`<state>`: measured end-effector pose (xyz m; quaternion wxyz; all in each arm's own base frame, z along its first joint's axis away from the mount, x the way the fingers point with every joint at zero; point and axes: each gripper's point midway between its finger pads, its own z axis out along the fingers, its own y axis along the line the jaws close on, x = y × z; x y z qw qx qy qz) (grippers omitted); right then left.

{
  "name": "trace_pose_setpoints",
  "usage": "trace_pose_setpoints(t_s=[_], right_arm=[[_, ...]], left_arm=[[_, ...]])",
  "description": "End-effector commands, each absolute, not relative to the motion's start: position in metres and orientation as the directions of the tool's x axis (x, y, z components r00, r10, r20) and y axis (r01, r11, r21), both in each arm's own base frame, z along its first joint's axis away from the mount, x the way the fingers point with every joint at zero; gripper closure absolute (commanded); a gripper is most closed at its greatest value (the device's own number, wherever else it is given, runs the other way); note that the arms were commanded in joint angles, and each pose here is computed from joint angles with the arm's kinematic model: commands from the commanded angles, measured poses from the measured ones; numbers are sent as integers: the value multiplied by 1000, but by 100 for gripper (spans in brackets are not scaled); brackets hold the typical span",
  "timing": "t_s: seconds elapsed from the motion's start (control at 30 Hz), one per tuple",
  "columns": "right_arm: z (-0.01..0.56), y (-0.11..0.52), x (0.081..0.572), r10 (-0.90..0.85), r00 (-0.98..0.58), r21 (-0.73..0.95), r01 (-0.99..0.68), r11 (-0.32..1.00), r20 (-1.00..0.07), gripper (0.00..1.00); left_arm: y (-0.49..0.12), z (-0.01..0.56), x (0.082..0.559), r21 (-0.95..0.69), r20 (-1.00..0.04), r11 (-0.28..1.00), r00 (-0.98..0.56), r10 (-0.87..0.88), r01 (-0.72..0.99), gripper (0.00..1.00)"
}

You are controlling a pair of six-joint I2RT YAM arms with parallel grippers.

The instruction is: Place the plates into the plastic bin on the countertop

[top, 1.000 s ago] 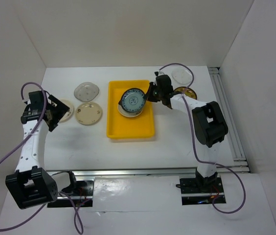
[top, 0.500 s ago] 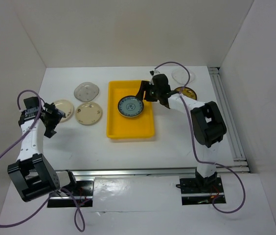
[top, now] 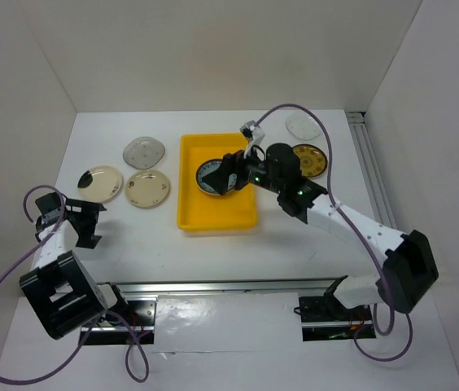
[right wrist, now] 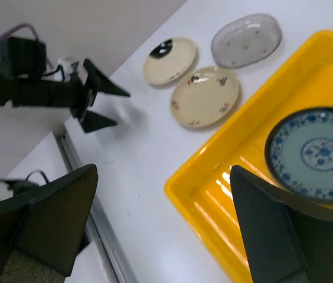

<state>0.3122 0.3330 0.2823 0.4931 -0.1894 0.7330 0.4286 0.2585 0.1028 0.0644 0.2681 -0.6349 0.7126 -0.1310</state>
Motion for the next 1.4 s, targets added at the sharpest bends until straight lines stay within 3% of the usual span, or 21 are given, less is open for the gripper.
trace_pose_setpoints(t_s=[0.0, 0.33, 0.6, 0.7, 0.87, 1.07, 1.33, 1.37], right_arm=[[260, 327, 286, 123, -434, 431, -738, 518, -892, 0], [244, 320, 225, 138, -480, 489, -760, 427, -866, 0], [237, 323, 218, 143, -482, 493, -759, 425, -865, 0], [241, 322, 214, 151, -484, 499, -757, 421, -862, 0], [248, 315, 219, 173, -461, 485, -743, 461, -870, 0], [255, 312, 221, 187, -451, 482, -737, 474, -873, 0], [266, 304, 216, 228, -441, 495, -731, 470, -868, 0], [268, 302, 215, 230, -439, 494, -732, 469, -869, 0]], left_arm=[[111, 71, 295, -665, -167, 94, 25, -986, -741, 0], [131, 46, 317, -668, -142, 18, 103, -984, -744, 2], [119, 20, 346, -581, -166, 60, 45, -985, -812, 11], [118, 12, 343, -556, -151, 20, 78, -985, -831, 23], [115, -2, 336, -509, -158, -7, 102, -982, -861, 31], [114, -9, 329, -456, -173, -25, 117, -978, -889, 32], [119, -17, 319, -336, -195, -80, 153, -969, -939, 50], [121, -18, 320, -321, -200, -83, 153, -968, -944, 66]])
